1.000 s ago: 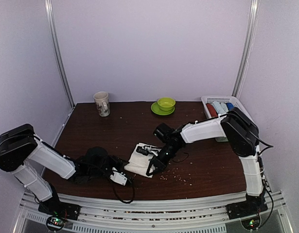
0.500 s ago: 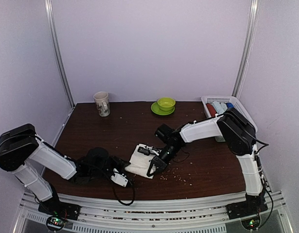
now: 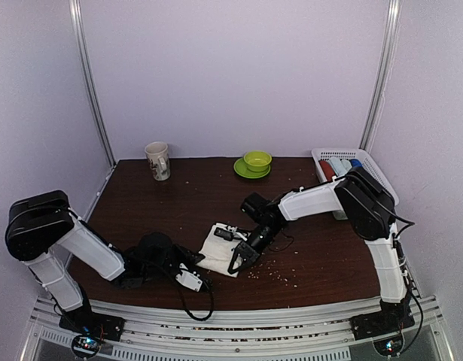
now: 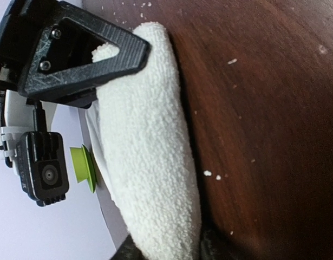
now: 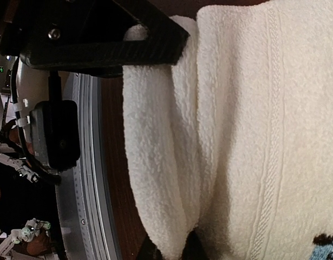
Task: Roll the towels
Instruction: Roll the towel at the center of the board.
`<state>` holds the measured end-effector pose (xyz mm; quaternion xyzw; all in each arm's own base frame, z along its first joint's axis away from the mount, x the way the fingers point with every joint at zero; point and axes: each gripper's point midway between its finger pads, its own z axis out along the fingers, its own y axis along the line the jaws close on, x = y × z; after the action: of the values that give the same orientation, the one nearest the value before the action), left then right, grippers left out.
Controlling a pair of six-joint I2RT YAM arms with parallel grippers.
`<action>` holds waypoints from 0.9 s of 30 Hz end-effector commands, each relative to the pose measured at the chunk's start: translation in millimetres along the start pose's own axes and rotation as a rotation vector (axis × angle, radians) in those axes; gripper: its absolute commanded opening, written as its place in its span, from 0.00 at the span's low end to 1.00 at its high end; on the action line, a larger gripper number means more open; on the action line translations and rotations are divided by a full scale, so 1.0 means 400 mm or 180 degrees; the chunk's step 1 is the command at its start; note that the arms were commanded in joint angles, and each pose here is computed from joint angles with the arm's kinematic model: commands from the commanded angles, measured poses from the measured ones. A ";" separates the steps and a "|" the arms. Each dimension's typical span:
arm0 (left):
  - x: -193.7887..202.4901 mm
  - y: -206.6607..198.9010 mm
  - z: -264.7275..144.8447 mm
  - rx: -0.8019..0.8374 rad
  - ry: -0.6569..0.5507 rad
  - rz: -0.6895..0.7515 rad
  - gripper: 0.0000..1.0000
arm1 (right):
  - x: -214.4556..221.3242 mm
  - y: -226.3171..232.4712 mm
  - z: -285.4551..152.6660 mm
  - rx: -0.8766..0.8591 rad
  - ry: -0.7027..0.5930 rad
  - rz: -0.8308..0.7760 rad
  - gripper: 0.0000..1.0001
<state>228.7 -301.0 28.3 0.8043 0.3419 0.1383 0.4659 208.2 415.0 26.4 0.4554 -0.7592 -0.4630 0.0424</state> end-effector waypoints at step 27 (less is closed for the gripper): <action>-0.085 -0.152 -0.043 0.2396 -0.0175 -0.1027 0.00 | -0.004 0.019 -0.263 0.1880 -0.0434 -0.0489 0.60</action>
<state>214.3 -324.8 19.6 0.8535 0.4307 -0.0014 0.2931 229.8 368.2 68.3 0.4761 -0.8125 -0.3275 -0.0763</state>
